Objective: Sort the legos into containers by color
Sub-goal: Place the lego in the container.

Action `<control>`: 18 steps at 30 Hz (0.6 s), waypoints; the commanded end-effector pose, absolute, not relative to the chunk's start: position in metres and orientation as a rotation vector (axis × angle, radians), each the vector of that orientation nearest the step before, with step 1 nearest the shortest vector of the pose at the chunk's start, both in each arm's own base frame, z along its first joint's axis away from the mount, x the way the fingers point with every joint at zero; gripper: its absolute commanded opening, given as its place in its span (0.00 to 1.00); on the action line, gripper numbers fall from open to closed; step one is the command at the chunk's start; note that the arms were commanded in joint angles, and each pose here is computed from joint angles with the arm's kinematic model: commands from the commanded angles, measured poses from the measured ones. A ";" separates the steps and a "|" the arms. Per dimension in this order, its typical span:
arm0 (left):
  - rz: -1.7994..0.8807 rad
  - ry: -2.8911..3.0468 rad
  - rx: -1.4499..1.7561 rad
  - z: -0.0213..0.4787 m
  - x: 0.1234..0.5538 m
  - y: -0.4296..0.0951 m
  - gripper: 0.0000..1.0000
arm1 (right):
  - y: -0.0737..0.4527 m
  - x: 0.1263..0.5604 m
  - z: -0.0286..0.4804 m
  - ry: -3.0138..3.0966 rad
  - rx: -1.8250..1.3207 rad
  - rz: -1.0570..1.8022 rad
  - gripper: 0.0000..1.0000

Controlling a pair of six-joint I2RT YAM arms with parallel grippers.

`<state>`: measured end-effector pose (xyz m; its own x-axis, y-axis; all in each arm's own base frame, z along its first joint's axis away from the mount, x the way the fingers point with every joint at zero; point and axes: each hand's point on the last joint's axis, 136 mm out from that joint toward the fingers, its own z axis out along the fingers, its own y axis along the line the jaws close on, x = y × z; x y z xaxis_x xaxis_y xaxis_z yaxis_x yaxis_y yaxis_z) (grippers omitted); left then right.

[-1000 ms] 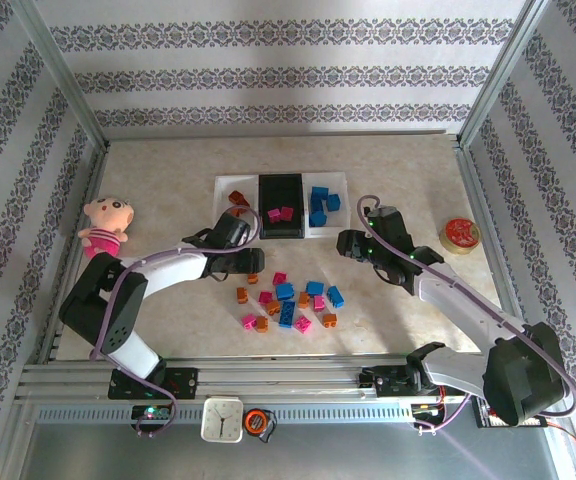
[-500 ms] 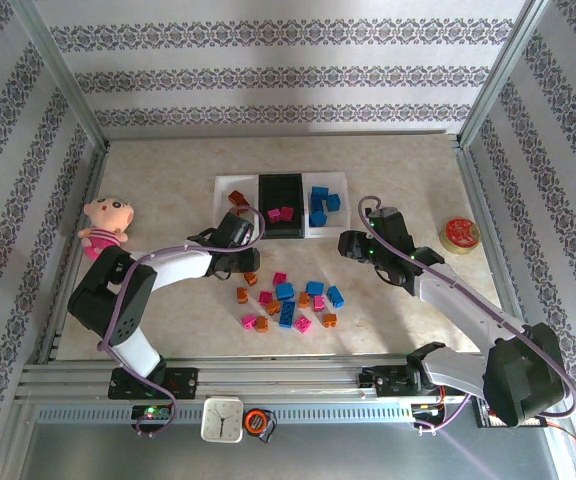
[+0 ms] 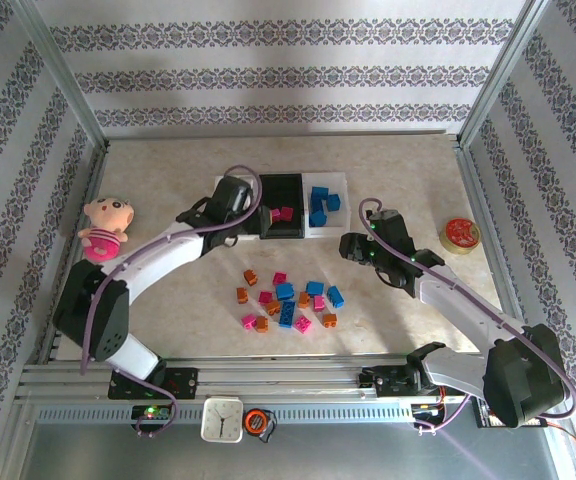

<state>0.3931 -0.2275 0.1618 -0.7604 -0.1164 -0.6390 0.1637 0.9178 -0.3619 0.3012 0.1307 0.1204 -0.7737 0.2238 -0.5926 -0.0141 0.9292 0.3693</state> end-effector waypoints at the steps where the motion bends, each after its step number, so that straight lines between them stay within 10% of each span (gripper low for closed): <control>1: -0.419 2.417 0.066 0.148 0.412 -0.235 0.24 | 0.128 0.298 0.119 2.416 0.163 0.478 0.59; 11: -0.260 2.446 0.082 0.123 0.482 -0.253 0.25 | 0.124 0.288 0.120 2.418 0.158 0.477 0.60; 18: -0.367 2.398 0.080 0.151 0.491 -0.268 0.63 | 0.128 0.284 0.118 2.445 0.128 0.495 0.64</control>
